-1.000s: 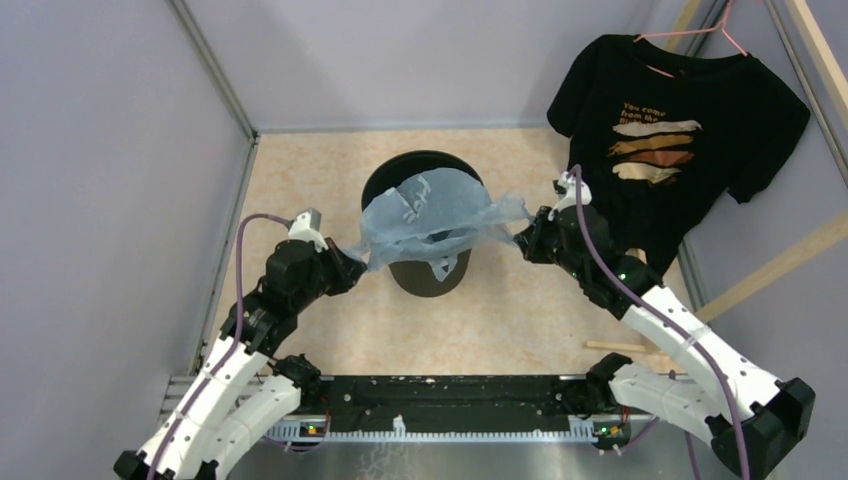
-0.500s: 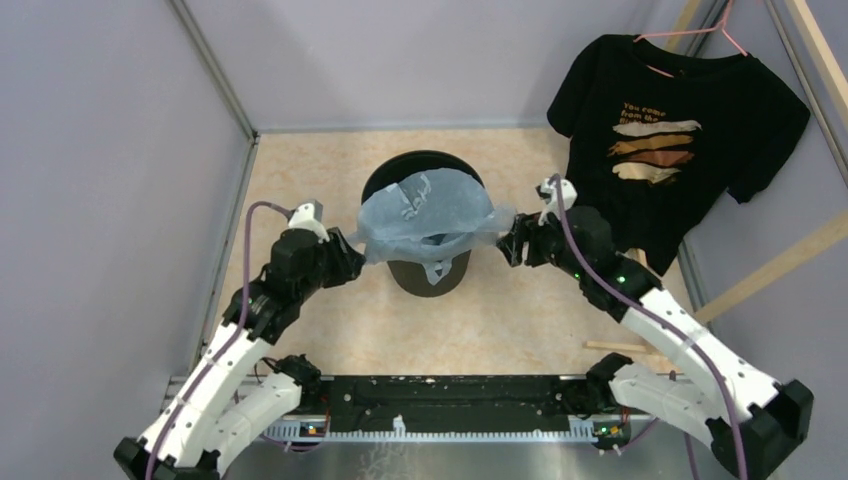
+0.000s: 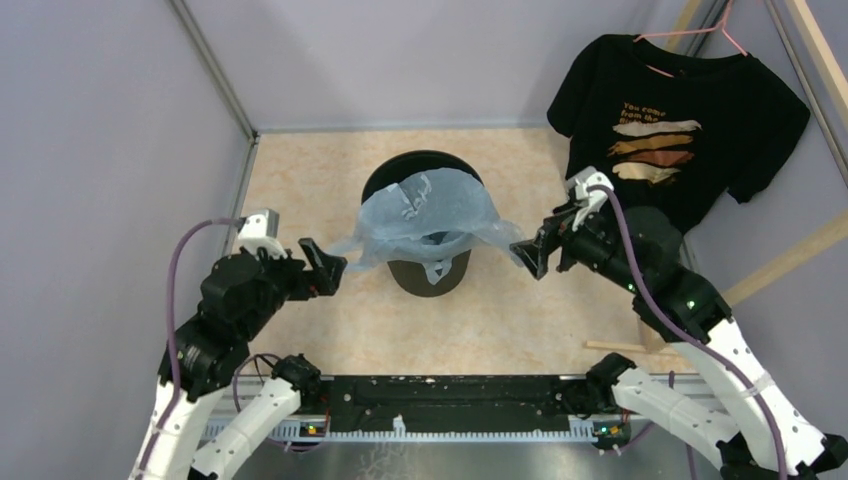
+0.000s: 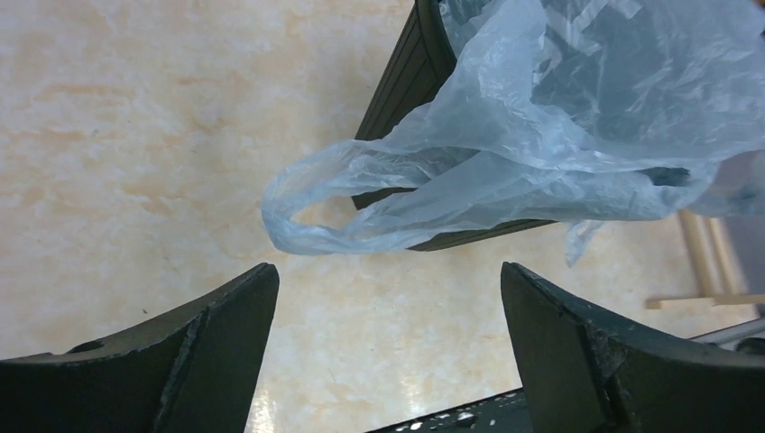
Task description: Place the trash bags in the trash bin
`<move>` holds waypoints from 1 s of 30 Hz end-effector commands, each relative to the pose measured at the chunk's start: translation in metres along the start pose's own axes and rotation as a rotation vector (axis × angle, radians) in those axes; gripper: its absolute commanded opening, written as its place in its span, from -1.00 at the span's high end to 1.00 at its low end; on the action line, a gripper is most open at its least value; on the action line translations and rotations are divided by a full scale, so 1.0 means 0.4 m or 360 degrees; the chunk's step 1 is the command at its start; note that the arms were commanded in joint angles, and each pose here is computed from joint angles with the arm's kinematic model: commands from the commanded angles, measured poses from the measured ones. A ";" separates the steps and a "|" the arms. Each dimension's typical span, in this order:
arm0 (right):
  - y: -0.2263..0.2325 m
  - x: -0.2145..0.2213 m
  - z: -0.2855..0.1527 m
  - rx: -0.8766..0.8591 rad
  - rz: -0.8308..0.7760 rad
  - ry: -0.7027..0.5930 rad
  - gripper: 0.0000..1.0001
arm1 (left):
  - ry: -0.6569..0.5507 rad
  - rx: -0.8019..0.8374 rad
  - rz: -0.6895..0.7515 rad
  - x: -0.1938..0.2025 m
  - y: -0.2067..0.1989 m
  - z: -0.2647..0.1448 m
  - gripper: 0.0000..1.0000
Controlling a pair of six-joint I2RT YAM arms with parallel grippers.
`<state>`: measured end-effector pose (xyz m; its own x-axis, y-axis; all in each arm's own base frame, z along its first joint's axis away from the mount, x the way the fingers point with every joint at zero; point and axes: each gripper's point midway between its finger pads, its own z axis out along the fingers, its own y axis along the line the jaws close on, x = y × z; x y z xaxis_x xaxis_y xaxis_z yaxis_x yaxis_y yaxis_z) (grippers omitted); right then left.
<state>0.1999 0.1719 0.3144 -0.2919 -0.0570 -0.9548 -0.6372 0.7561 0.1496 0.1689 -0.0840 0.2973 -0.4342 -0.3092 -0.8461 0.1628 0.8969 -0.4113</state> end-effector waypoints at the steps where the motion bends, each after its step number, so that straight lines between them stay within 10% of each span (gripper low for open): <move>1: 0.031 -0.071 0.026 -0.0094 -0.0325 -0.0003 -0.74 | 0.0123 -0.0032 0.0269 -0.009 -0.005 0.086 -0.97; 11: 0.062 -0.105 0.148 0.0284 -0.0725 0.0063 -0.68 | 0.0169 -0.0040 0.0288 0.019 -0.006 0.193 -0.94; 17: 0.056 -0.203 0.176 0.0422 -0.0629 -0.0143 0.30 | 0.0163 -0.0074 0.0291 0.016 0.001 0.209 -0.82; 23: 0.037 -0.253 0.214 0.0247 -0.0391 -0.0185 0.85 | 0.0202 -0.0031 0.0270 0.024 -0.015 0.224 -0.69; 30: 0.015 -0.245 0.275 0.0010 -0.0116 -0.0114 1.00 | 0.0121 -0.0082 0.0247 -0.030 -0.018 0.219 -0.49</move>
<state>0.3084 0.2238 0.3683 -0.1484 -0.1640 -0.9752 -0.5288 0.8465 -0.0618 0.2415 -0.1155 0.2464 -0.5565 -0.0980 -0.8251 0.1889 0.9521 -0.2405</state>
